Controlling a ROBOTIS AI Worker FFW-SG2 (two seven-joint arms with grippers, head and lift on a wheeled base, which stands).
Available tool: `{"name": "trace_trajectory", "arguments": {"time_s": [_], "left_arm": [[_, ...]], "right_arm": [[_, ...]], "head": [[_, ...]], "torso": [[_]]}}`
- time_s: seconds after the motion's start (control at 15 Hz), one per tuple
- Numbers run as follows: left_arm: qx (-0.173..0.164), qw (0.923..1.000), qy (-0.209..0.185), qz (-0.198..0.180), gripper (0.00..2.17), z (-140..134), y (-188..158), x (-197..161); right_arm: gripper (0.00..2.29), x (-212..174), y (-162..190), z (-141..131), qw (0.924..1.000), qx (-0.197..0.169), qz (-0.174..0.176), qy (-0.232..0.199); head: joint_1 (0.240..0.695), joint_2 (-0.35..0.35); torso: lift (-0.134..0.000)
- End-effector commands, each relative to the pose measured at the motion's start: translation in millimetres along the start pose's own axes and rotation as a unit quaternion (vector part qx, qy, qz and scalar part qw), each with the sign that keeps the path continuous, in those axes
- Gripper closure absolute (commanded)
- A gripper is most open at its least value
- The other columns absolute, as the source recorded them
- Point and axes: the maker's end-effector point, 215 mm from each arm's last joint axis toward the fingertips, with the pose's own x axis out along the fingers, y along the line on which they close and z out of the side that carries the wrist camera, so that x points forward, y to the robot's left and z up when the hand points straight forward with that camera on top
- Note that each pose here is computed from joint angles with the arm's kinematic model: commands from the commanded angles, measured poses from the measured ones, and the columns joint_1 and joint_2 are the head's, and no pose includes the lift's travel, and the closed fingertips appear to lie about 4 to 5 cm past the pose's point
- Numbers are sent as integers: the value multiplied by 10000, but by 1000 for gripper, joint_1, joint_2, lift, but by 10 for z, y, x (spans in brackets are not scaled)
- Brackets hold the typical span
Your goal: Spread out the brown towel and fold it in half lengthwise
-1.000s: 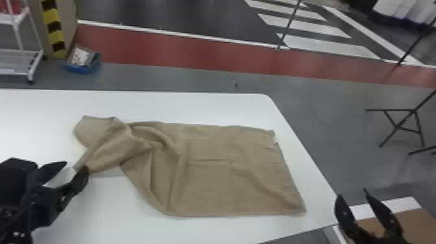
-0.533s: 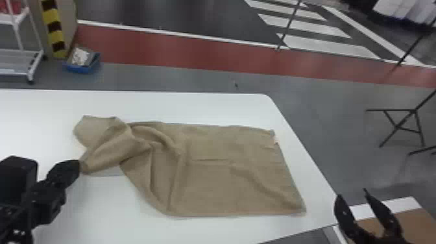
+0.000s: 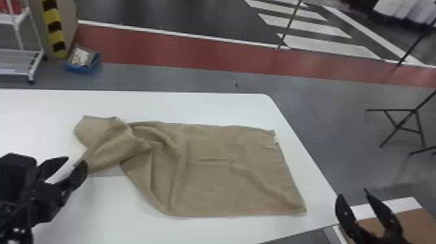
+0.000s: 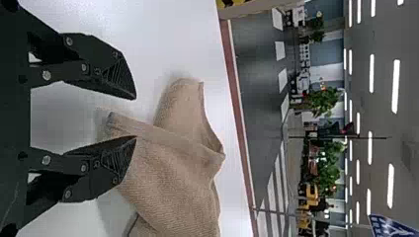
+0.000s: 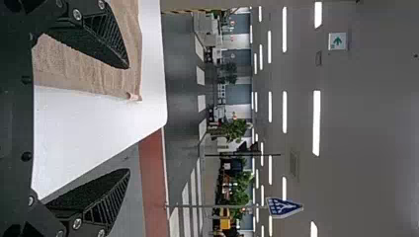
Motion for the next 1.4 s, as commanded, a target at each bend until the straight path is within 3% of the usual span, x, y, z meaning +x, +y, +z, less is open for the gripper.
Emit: {"name": "trace_trajectory", "arguments": {"time_s": [0.0, 0.2, 0.4, 0.6, 0.8, 1.07, 1.33], "left_arm": [[-19, 9999, 94, -47, 252, -69, -44, 39], [59, 9999, 136, -66, 272, -79, -55, 122], [62, 9998, 161, -89, 427, -96, -63, 130], [90, 9996, 229, -112, 751, -139, -57, 125], [82, 9997, 213, -89, 1447, -136, -52, 104], [37, 9999, -103, 113, 1450, 124, 76, -16], [-85, 9977, -449, 498, 1450, 456, 520, -307]], "right_arm": [[147, -11, -13, -11, 10000, 7, -15, 9], [147, -19, -19, -8, 10000, -11, -25, -10], [147, -37, -42, -25, 10000, -24, -55, -18], [147, -27, -35, -15, 10000, -48, -56, -65], [147, -24, -28, -2, 9999, -62, -49, -89], [147, 10, 45, 6, 9999, -65, 22, -126], [164, 117, 239, -87, 9985, -498, 217, 101]], "head": [[695, -350], [695, -350], [695, -350], [695, -350], [695, -350], [695, -350], [695, -350]], "torso": [[-125], [-125], [-125], [-125], [-125], [-125], [-125]]}}
